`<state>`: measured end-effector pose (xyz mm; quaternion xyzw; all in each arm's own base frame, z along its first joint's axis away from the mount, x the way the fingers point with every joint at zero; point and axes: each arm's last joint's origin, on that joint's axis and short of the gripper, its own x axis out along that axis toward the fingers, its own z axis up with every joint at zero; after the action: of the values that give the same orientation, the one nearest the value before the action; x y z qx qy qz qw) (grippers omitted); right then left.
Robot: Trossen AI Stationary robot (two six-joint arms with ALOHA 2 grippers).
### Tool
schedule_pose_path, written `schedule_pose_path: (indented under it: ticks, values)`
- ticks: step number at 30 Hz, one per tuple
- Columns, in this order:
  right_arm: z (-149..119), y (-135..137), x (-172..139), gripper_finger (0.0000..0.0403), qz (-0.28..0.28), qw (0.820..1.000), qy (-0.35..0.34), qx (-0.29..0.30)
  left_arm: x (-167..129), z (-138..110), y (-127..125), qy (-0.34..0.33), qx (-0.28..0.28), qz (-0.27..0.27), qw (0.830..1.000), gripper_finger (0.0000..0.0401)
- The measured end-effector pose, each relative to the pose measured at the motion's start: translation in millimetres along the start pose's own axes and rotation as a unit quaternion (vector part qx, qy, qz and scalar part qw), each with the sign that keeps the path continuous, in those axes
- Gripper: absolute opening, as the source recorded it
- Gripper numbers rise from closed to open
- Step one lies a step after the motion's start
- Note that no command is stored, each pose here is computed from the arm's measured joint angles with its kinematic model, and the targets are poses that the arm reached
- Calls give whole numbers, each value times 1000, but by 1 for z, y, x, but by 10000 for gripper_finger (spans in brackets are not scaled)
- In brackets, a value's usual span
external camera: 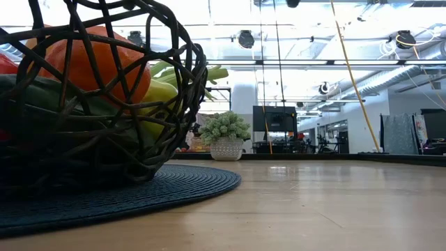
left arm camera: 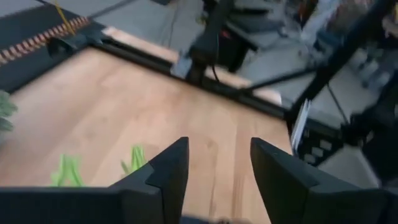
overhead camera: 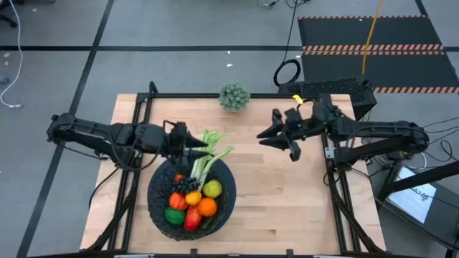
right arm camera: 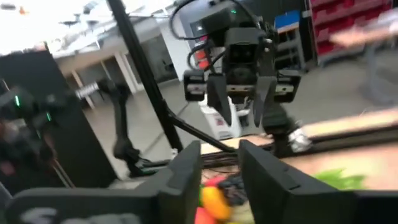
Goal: Build produce basket
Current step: Return to Home Position
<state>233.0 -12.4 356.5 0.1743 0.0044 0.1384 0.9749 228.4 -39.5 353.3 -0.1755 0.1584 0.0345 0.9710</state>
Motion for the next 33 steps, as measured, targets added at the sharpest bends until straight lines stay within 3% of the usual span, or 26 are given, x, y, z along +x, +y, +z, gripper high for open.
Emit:
schedule_pose_path:
  ticks: [4,8,11,19,21,28,33]
  values:
    - [6,9,-15,55,1,996,-7,-87,-1,9,5,-23,-11,14,1000,138]
    - [10,15,-26,9,1,988,-10,-153,-1,10,4,-27,51,13,998,63]
    - [12,18,-32,8,0,984,-10,-178,-1,11,2,-33,90,-2,995,11]
    - [6,14,-36,2,-57,991,16,-119,-4,-9,18,-23,125,7,992,5]
    - [6,13,-36,2,-78,990,13,-113,-10,-13,23,-45,123,-2,991,6]
    - [3,9,-34,1,-102,985,14,-136,-37,-45,41,-105,132,-16,985,6]
    - [-25,0,-27,1,-96,984,16,-149,-51,-65,52,-118,125,-15,985,3]
